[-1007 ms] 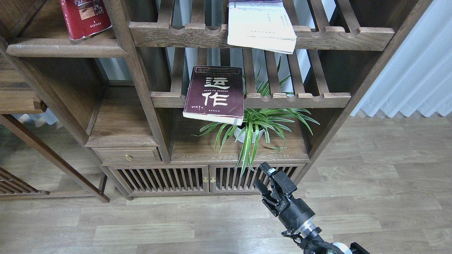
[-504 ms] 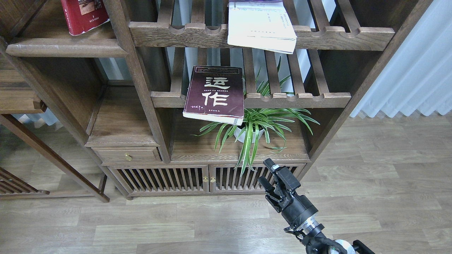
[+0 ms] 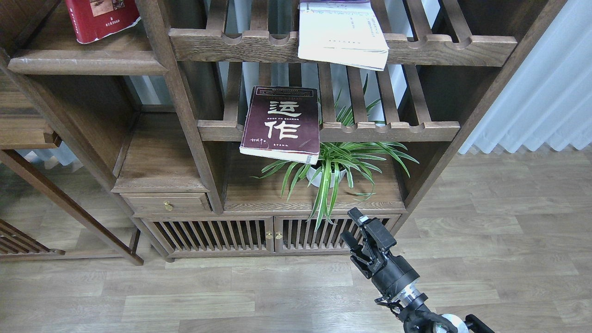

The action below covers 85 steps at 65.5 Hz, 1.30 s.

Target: Organize books on shelf

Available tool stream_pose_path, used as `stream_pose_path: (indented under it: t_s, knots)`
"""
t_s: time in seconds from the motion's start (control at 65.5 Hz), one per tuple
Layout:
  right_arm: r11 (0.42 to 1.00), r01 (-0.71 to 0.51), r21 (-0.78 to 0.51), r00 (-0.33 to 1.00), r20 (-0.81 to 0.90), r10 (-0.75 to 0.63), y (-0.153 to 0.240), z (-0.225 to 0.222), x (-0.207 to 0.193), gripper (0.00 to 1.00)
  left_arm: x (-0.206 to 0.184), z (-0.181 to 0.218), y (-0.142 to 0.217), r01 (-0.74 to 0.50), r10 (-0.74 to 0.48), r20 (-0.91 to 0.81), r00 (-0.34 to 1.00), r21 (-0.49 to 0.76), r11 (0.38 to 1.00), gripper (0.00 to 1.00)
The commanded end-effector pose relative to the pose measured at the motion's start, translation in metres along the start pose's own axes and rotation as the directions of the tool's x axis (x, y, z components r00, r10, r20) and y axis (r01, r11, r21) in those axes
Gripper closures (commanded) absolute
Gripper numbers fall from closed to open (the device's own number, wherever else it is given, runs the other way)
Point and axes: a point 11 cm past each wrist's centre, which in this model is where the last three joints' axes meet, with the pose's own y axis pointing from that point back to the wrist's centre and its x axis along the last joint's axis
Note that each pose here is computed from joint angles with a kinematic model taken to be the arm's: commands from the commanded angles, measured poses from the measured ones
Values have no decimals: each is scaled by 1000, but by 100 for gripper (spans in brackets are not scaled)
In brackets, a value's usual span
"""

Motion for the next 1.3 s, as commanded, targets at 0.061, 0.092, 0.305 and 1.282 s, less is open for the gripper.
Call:
stream_pose_path:
  t_s: [0.061,0.092,0.305,1.282]
  knots:
    - [1000,-1,0,1000,-1,1,0,0,0,3,-3,3,0,9,-9,12,1000,-3,1000,0]
    - [1000,-1,0,1000,-1,1,0,-1,0,3,-4,3,0,9,-9,13,1000,-2,1000,0]
    - [1000,-6,2,1000,2,6,3,0,2,3,-2,1,1,5,-5,10,1000,17,1000,15]
    - [1000,-20,2,1000,-6,20,8,-3,4,3,-5,22,9,56,-63,-85,994,-77,995,27]
